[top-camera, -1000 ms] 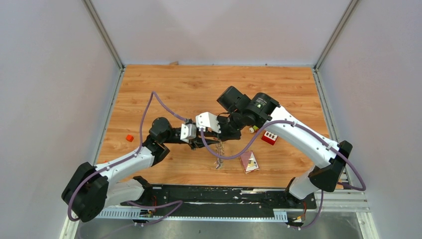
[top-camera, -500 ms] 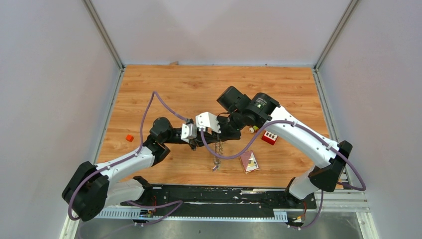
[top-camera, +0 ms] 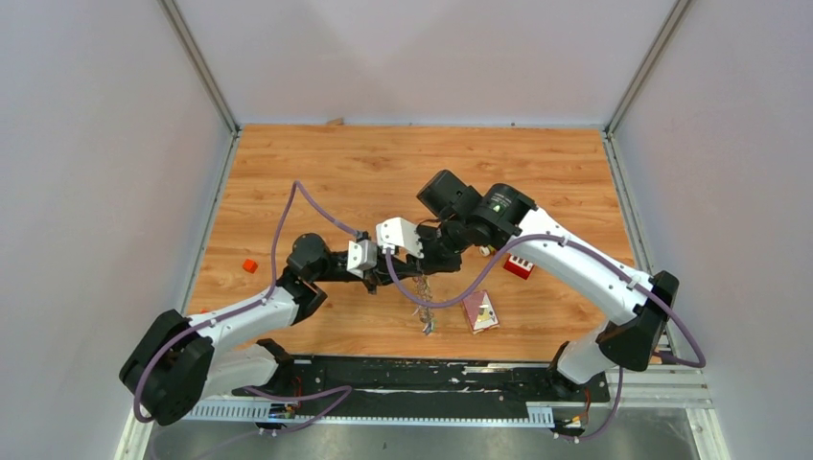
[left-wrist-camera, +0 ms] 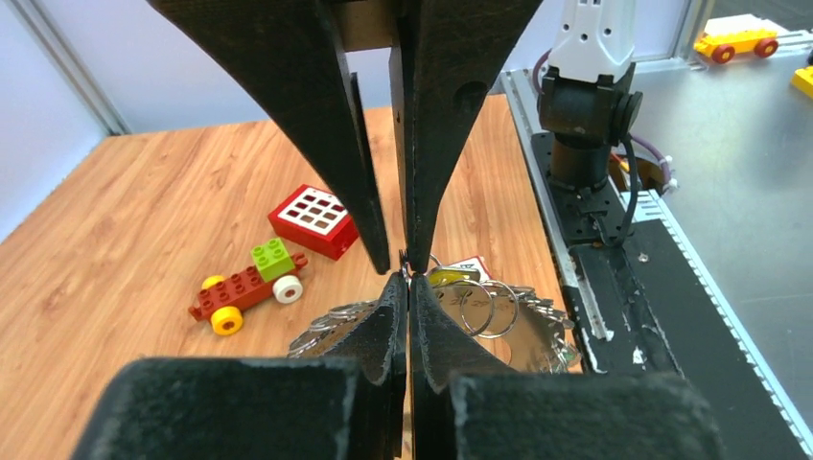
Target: Put the keys on the keyring
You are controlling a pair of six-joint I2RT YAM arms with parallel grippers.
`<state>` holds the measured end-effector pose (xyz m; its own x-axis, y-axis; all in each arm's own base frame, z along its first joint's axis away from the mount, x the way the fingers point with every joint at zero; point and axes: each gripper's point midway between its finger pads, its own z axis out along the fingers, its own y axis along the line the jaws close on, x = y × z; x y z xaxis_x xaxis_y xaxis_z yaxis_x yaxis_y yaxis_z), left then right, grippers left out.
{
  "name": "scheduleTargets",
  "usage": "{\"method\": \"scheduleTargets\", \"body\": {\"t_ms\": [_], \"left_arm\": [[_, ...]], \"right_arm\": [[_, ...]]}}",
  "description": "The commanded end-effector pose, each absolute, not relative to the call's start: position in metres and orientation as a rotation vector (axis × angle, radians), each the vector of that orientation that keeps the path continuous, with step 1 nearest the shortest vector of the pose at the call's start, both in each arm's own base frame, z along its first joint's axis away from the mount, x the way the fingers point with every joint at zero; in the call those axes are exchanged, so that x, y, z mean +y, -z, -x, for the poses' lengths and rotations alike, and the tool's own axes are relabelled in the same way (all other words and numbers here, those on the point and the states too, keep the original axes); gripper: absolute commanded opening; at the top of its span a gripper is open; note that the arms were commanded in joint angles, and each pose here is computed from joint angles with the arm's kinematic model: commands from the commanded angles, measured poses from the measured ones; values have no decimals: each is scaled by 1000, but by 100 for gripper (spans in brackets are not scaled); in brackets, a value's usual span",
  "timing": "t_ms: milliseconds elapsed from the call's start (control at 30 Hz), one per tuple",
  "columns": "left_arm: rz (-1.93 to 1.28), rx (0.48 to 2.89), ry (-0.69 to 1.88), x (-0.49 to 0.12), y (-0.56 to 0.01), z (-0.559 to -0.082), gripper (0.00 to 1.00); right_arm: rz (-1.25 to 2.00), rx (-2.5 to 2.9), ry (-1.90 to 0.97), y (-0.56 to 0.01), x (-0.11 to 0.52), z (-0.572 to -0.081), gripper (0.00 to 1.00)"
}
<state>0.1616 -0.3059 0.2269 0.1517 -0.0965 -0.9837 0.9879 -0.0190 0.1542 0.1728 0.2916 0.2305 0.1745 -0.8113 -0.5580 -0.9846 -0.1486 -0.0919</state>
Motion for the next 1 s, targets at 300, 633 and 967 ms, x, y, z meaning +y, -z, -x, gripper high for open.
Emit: {"method": "scheduleTargets", "body": {"t_ms": [300,633,967], "left_arm": [[-1052,916,1144,-299,-268,-163,0],[-1057,903,1149,-299,-269,-161,0],[-1049,881,1138,-297,-272,-160,0]], "right_arm": [[1753,1530,-792,-273,291,-174,51],[1655,1525,-1087,-271,292,-172,49],[1644,1585,-1213,-252,297,-173,42]]}}
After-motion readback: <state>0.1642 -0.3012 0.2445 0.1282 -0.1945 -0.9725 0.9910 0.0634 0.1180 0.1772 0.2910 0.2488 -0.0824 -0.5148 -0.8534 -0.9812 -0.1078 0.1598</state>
